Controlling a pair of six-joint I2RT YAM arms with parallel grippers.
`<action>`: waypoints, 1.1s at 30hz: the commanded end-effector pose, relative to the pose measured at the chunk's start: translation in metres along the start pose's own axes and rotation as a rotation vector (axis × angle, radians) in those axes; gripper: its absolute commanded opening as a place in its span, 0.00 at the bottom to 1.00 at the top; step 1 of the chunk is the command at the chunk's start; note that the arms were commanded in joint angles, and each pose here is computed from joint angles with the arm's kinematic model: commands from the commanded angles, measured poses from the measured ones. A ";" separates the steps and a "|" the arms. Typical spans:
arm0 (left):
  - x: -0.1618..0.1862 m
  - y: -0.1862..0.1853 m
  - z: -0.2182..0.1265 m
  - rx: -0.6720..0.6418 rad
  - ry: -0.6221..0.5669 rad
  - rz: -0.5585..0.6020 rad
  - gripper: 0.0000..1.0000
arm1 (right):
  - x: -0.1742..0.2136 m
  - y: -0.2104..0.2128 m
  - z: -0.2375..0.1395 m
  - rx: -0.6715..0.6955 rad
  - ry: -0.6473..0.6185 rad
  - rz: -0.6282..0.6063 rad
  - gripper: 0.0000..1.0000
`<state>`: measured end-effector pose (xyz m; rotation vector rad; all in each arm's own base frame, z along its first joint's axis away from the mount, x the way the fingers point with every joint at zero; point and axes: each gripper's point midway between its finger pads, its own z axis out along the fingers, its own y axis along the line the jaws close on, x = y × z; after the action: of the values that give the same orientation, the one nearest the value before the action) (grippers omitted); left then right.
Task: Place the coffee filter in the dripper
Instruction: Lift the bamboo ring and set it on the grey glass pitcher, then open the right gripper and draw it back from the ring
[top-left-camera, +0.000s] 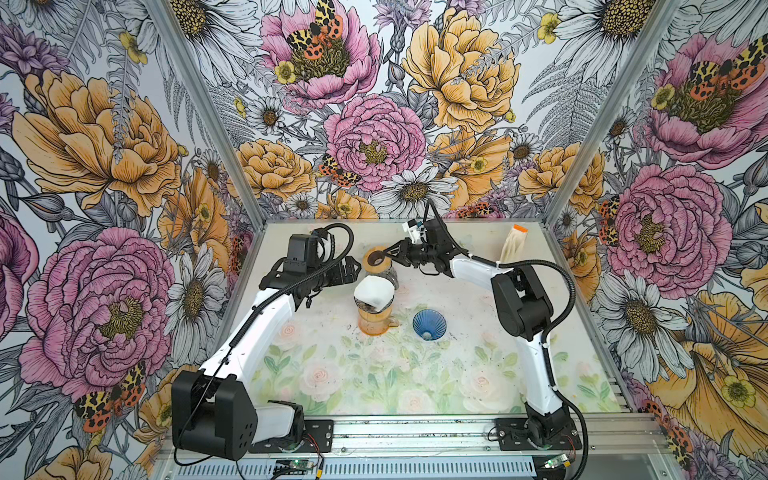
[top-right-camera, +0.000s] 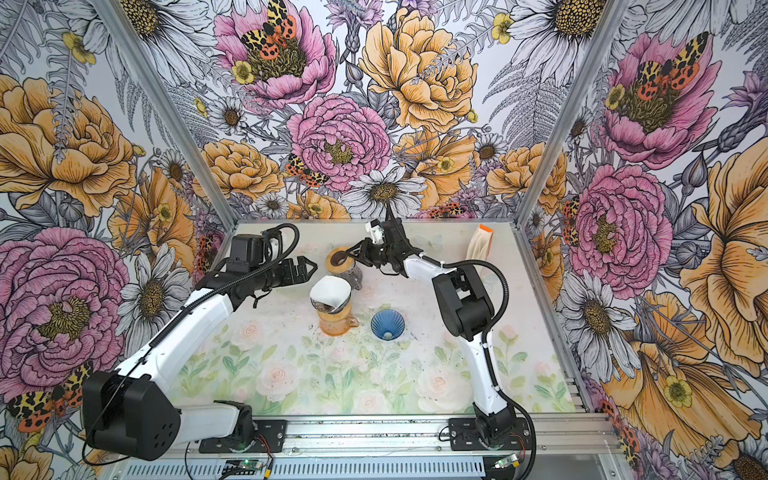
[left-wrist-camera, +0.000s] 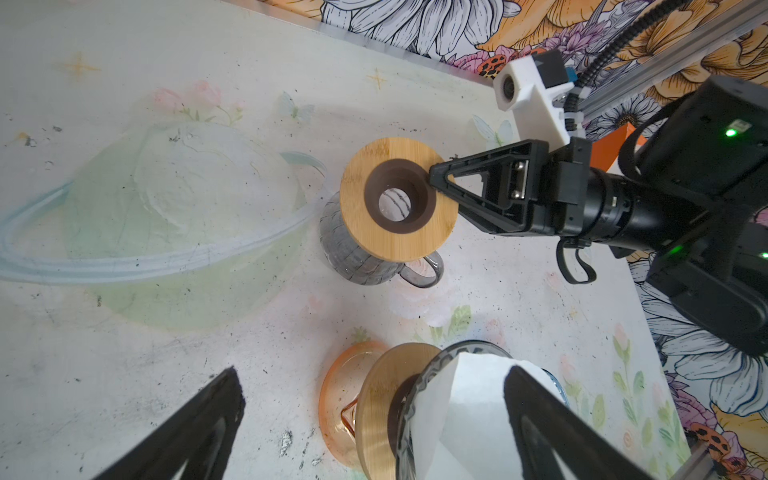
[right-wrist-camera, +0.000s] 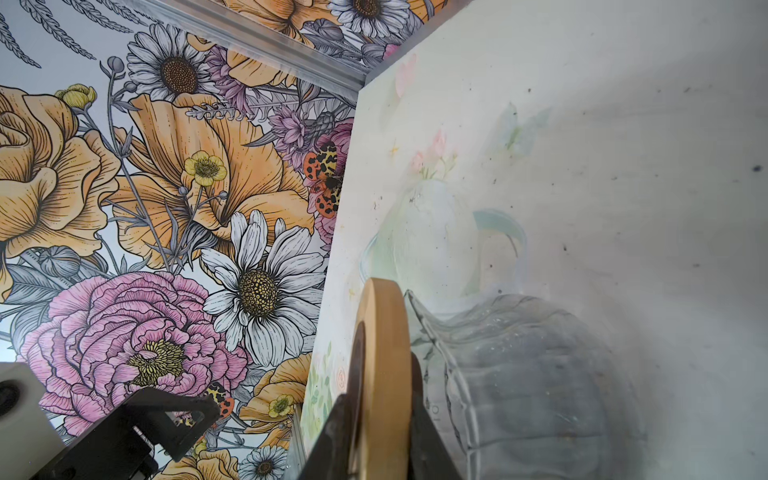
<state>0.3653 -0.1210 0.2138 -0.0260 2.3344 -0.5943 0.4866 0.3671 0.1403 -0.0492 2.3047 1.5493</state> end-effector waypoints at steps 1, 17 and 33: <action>-0.007 -0.003 -0.001 -0.003 -0.022 0.019 0.99 | -0.010 0.012 -0.009 -0.020 -0.039 -0.040 0.25; -0.006 -0.007 0.002 0.002 -0.014 0.025 0.99 | -0.014 0.009 -0.028 0.008 -0.076 -0.048 0.25; -0.016 -0.014 -0.005 0.007 -0.035 0.052 0.99 | -0.004 0.023 -0.063 0.108 -0.063 -0.151 0.35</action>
<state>0.3663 -0.1277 0.2149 -0.0056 2.3381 -0.6014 0.4745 0.3298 0.1599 -0.0721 2.2957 1.4208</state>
